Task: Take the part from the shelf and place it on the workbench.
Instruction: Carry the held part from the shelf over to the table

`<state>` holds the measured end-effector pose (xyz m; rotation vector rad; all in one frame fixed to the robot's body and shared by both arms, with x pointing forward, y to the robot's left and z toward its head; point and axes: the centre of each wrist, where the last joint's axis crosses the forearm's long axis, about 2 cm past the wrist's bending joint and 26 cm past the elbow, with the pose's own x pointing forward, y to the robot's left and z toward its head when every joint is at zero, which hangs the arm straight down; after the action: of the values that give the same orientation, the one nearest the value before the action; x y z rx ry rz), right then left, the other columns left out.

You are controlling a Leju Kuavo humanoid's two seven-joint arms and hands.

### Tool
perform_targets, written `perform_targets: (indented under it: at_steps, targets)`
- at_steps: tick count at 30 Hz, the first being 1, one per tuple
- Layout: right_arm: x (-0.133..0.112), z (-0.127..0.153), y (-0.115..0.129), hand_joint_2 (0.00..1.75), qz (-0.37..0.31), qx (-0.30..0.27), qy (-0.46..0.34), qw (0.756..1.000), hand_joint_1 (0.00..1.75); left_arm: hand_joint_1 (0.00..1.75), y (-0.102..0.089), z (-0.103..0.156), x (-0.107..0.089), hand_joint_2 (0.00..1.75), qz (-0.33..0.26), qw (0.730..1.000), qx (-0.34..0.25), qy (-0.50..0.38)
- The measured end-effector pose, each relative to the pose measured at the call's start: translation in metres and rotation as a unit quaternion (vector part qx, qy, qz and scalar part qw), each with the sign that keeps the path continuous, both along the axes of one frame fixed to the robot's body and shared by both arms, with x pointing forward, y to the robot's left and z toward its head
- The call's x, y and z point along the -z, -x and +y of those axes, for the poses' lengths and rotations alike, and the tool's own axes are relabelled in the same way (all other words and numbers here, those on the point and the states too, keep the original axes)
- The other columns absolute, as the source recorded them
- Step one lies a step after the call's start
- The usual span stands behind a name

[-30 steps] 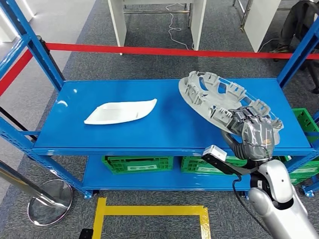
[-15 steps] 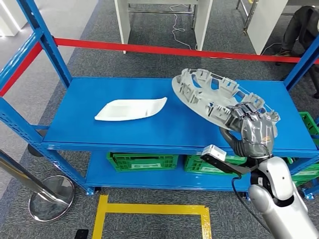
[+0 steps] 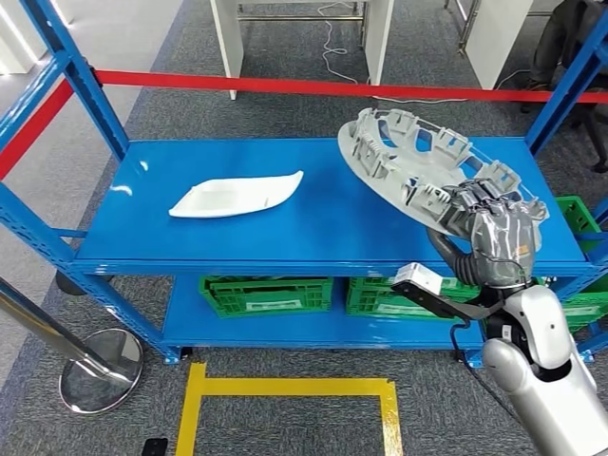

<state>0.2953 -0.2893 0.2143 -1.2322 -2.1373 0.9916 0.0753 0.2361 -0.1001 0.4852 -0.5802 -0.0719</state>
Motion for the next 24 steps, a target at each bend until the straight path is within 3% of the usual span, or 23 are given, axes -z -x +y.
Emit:
perform_targets:
  at_steps: [24]
  targets:
    - [-0.0069,0.0012,-0.0035,1.75,-0.013,-0.014,0.011,1.000,1.75,0.00,-0.0017,-0.0030,-0.0007,1.75,-0.001,1.000,0.004,-0.002]
